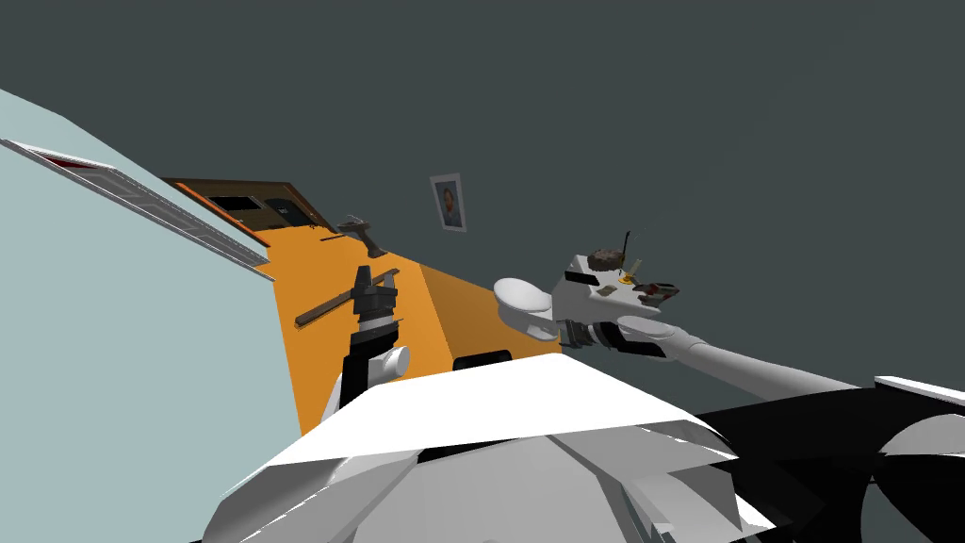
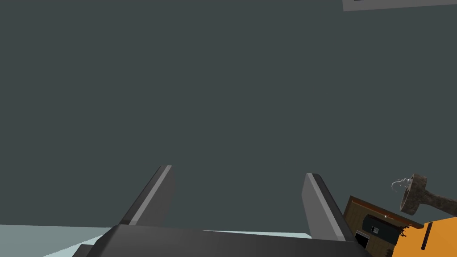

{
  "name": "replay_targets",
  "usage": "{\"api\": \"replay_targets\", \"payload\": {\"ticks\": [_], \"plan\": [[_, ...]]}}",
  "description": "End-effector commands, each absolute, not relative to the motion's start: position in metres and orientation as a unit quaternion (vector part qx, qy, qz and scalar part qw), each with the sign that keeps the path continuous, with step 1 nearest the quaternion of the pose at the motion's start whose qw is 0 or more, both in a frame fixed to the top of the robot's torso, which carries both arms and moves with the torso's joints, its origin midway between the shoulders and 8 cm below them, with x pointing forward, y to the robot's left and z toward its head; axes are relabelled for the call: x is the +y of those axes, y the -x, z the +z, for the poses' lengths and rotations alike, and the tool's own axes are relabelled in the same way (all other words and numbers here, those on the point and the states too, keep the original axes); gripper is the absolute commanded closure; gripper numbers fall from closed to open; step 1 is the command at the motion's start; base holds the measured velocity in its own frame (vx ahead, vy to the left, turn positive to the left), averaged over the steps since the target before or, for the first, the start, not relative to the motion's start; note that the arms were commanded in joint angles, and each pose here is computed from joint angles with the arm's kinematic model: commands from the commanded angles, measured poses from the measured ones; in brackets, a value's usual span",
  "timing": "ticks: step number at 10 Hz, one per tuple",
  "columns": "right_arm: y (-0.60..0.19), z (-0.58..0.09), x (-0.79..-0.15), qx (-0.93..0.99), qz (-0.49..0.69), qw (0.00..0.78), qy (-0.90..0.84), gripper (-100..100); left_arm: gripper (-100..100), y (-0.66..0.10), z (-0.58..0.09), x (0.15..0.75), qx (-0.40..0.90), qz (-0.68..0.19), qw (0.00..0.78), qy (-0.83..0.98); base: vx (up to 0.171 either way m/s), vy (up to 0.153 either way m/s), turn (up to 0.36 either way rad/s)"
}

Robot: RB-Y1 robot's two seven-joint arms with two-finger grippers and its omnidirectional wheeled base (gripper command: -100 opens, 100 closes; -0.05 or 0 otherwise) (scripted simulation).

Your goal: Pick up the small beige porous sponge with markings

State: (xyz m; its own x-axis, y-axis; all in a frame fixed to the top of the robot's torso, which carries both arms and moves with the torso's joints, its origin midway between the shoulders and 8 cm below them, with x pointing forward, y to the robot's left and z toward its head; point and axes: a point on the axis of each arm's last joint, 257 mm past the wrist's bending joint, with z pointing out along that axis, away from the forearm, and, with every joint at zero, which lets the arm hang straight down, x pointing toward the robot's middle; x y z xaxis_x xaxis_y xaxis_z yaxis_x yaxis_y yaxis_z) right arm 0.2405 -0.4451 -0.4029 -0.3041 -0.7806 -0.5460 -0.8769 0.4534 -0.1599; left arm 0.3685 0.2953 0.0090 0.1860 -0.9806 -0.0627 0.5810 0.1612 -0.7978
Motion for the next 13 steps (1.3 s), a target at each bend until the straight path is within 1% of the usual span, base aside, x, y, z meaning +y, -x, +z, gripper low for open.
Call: {"api": "replay_targets", "payload": {"ticks": [1, 5, 6, 13], "plan": [[-0.240, -0.399, -0.456, 0.802, 0.073, 0.274, 0.525, -100, 0, -0.369, 0.009, 0.295, 0.306, -0.560, 0.698, 0.326, 0.008, 0.005, -0.019], [-0.225, -0.383, -0.516, 0.787, 0.016, 0.202, 0.583, -100, 0, -0.369, 0.009, 0.295, 0.306, -0.560, 0.698, 0.326, 0.014, -0.001, -0.051], [-0.225, -0.383, -0.516, 0.787, 0.016, 0.202, 0.583, -100, 0, -0.369, 0.009, 0.295, 0.306, -0.560, 0.698, 0.326, 0.012, -0.004, -0.015], [-0.208, -0.340, -0.592, 0.743, -0.049, 0.098, 0.660, -100, 0, -0.369, 0.009, 0.295, 0.306, -0.560, 0.698, 0.326, 0.016, -0.018, -0.048]]}}
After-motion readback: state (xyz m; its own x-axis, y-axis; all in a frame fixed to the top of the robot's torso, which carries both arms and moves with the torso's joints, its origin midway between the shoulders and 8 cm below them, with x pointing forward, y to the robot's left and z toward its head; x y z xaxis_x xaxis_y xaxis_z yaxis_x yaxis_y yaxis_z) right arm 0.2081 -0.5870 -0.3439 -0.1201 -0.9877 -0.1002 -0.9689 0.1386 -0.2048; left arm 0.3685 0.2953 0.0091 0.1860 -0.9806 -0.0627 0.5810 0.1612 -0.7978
